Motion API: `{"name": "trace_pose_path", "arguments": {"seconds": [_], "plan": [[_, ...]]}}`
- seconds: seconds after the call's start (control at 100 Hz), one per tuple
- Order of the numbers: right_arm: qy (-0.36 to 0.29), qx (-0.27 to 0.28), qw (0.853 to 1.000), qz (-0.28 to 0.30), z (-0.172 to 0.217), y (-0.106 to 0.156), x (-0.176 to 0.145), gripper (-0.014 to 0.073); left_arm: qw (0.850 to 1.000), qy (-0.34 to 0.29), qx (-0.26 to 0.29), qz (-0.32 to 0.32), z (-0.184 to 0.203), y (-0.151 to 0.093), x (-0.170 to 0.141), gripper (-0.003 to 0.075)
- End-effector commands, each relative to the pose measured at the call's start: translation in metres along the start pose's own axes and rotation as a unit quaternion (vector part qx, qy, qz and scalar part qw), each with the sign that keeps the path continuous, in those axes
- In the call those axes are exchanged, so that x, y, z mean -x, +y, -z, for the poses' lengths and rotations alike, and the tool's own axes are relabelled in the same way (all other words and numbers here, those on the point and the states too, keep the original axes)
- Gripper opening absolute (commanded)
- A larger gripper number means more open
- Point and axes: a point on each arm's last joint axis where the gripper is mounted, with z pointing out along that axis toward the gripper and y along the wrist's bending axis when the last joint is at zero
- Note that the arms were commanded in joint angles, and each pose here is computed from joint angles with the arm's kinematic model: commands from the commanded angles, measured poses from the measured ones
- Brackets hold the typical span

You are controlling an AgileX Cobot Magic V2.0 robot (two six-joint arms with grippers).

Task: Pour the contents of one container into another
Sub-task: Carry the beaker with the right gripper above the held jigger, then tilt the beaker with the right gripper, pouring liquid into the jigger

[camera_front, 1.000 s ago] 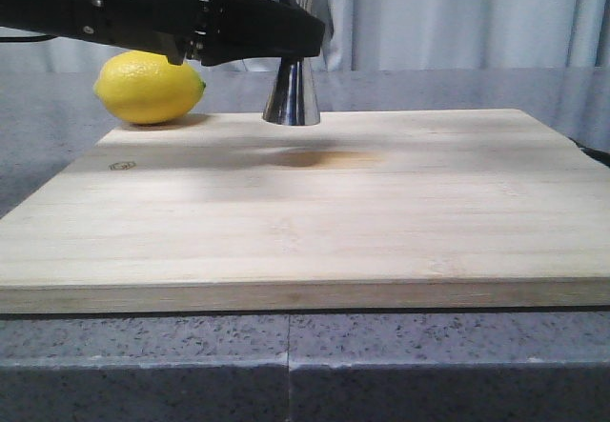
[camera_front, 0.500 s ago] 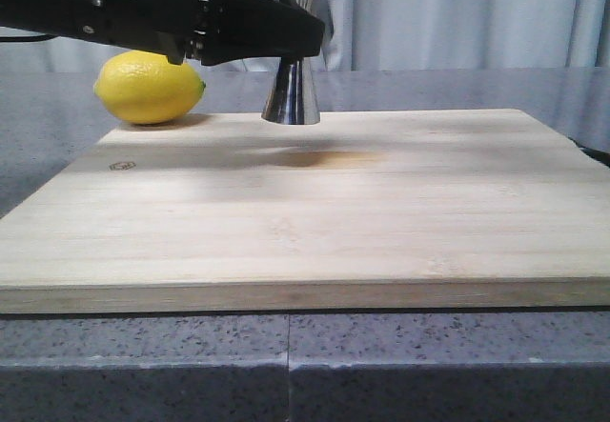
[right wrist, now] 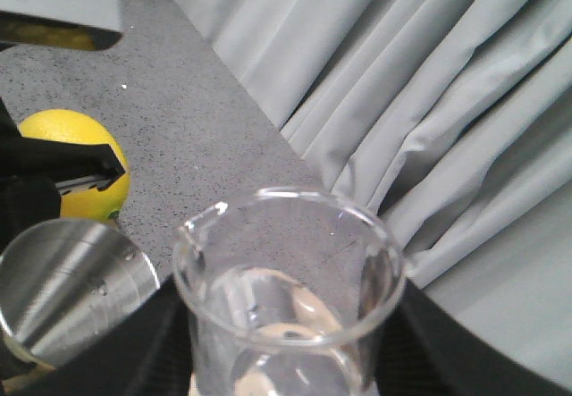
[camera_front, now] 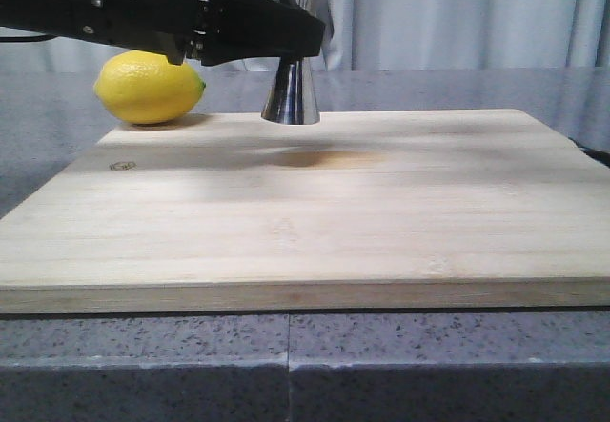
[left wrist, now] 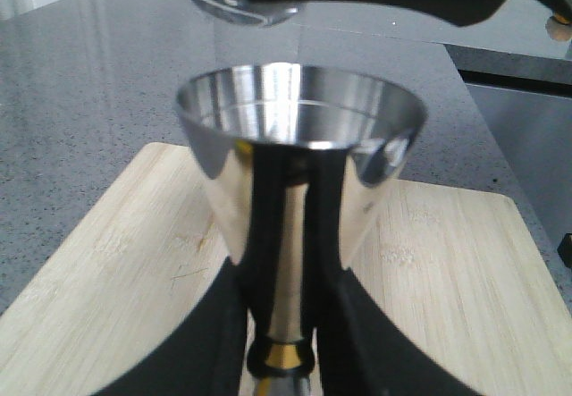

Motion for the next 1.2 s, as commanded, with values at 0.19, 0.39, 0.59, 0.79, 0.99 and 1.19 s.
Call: {"name": "trace_pose_path", "arguments": {"seconds": [0.19,0.39,0.59,0.79,0.99,1.19], "plan": [[-0.059,-0.022,0.998,0.028,0.0113,-0.0128,0.024,0.0205,0.996,-0.074,-0.03,-0.027,0.0046,-0.0129,0.0366,-0.0019],[-0.058,-0.02,0.997,0.044,0.0112,-0.0122,0.0238,0.0205,0.996,-0.074,-0.03,-0.027,0.0046,-0.0129,0.0366,-0.0019],[-0.058,-0.018,0.997,0.054,0.0112,-0.0118,0.0238,0.0205,0.996,-0.074,-0.03,-0.027,0.0046,-0.0129,0.0366,-0.0019],[-0.057,-0.016,0.996,0.065,0.0106,-0.0111,0.0234,0.0205,0.997,-0.072,-0.031,-0.027,0.0045,-0.013,0.0363,-0.0019],[-0.053,-0.011,0.996,0.071,0.0077,-0.0094,0.0212,0.0205,0.997,-0.07,-0.033,-0.027,0.0045,-0.0133,0.0358,-0.0019],[-0.053,-0.01,0.995,0.078,0.0077,-0.0091,0.0211,0.0205,0.997,-0.07,-0.033,-0.027,0.0045,-0.0133,0.0358,-0.0019]]}}
